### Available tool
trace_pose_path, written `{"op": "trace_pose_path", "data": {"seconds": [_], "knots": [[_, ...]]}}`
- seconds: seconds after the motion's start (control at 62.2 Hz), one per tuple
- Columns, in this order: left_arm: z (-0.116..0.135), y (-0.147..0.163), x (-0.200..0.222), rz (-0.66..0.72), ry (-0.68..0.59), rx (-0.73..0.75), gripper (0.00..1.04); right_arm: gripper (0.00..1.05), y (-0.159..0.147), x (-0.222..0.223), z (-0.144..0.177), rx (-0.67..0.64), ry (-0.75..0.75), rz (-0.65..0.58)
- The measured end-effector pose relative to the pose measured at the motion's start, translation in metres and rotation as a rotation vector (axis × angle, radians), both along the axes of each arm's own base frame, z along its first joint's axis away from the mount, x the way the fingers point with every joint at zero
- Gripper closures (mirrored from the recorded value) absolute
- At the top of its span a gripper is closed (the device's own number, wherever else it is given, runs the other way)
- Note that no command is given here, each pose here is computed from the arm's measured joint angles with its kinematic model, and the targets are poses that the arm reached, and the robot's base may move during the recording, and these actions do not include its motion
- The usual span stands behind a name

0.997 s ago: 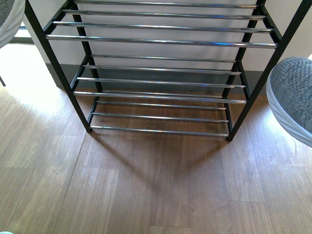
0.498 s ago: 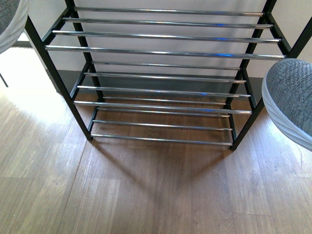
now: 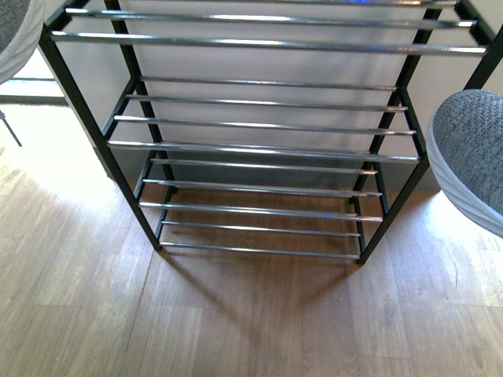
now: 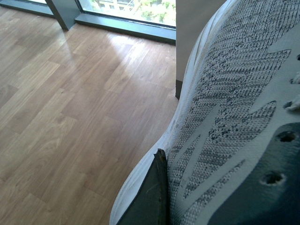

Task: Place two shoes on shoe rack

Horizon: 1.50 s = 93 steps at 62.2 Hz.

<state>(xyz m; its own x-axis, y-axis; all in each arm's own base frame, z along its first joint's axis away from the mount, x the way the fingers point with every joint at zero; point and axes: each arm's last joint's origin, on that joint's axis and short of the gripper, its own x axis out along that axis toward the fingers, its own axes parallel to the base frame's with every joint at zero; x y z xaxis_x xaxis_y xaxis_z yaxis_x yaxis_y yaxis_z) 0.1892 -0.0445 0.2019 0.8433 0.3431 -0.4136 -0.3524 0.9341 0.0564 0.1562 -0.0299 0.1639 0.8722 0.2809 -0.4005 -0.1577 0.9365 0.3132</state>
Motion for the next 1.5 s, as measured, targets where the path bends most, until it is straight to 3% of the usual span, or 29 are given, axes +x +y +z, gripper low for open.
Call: {"op": "trace_pose_path", "data": {"seconds": [0.659, 0.772, 0.884, 1.077, 1.254, 1.495], "knots": [[0.0, 0.0, 0.0, 0.001, 0.0, 0.0, 1.03, 1.03, 0.0, 0.0, 0.0, 0.006, -0.014, 0.017], [0.0, 0.0, 0.0, 0.0, 0.0, 0.001, 1.03, 1.03, 0.01, 0.013, 0.005, 0.019, -0.145, 0.101], [0.0, 0.0, 0.0, -0.001, 0.0, 0.0, 1.03, 1.03, 0.029, 0.038, 0.02, 0.048, -0.127, 0.089], [0.0, 0.0, 0.0, 0.0, 0.0, 0.0, 1.03, 1.03, 0.087, 0.092, 0.033, 0.133, -0.018, 0.006], [0.0, 0.0, 0.0, 0.0, 0.0, 0.0, 1.03, 1.03, 0.132, 0.14, 0.024, 0.159, 0.055, -0.186], [0.0, 0.0, 0.0, 0.0, 0.0, 0.0, 1.03, 1.03, 0.156, 0.196, -0.003, 0.141, 0.064, -0.414]]}}
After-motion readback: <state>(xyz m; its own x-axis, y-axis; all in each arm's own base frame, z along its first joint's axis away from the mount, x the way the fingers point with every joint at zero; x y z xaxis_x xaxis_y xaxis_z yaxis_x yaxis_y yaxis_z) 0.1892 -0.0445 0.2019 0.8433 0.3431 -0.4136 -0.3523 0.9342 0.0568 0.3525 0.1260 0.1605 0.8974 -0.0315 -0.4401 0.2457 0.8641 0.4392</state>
